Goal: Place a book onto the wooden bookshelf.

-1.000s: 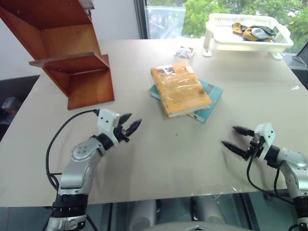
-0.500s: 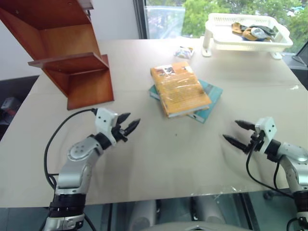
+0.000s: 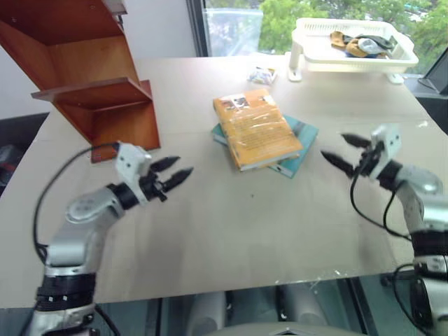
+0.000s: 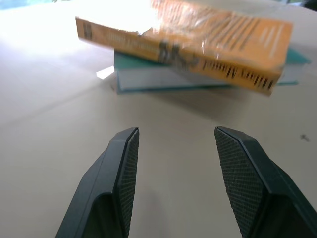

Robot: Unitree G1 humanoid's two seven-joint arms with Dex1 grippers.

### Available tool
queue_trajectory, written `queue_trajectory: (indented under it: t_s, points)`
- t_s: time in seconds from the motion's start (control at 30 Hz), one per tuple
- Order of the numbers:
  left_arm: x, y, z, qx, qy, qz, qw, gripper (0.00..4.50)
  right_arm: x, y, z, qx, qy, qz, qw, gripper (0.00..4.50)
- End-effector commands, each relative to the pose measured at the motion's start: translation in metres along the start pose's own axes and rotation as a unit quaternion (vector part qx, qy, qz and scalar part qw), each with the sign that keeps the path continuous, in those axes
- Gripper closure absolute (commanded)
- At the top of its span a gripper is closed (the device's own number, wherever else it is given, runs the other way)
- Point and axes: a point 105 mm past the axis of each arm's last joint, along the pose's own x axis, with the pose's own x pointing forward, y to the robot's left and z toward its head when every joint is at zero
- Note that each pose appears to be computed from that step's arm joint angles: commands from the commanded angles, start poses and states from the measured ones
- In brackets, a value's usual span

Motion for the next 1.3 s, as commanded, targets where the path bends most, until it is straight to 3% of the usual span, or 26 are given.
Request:
queue_trajectory:
  t_s: [0.03, 0.33, 0.47, 0.77, 0.87, 1.1, 1.3]
  points:
    - [-0.019, 0.001, 0.033, 0.033, -0.001, -0.039, 0.999, 1.96, 0.017, -0.012, 0.007, 0.024, -0.007, -0.014, 1.000, 0.00]
    - [-0.067, -0.001, 0.070, 0.071, 0.056, -0.061, 0.994, 1.96, 0.069, -0.011, -0.004, 0.050, 0.047, -0.018, 0.997, 0.00]
    - [-0.082, -0.005, 0.082, 0.061, 0.047, -0.057, 0.995, 1.96, 0.079, -0.011, -0.009, 0.054, 0.060, -0.023, 0.996, 0.00]
    - [-0.094, -0.003, 0.077, 0.059, 0.057, -0.018, 0.996, 1.96, 0.086, -0.016, -0.008, 0.058, 0.080, -0.045, 0.994, 0.00]
    - [-0.094, -0.002, 0.074, 0.056, 0.054, -0.011, 0.997, 1.96, 0.087, -0.009, -0.010, 0.049, 0.095, -0.012, 0.994, 0.00]
    - [-0.095, 0.005, 0.069, 0.062, 0.064, 0.004, 0.996, 1.96, 0.082, 0.032, -0.032, 0.011, 0.167, 0.156, 0.974, 0.00]
    - [-0.096, 0.005, 0.066, 0.062, 0.066, 0.009, 0.996, 1.96, 0.078, 0.045, -0.044, -0.005, 0.179, 0.195, 0.964, 0.00]
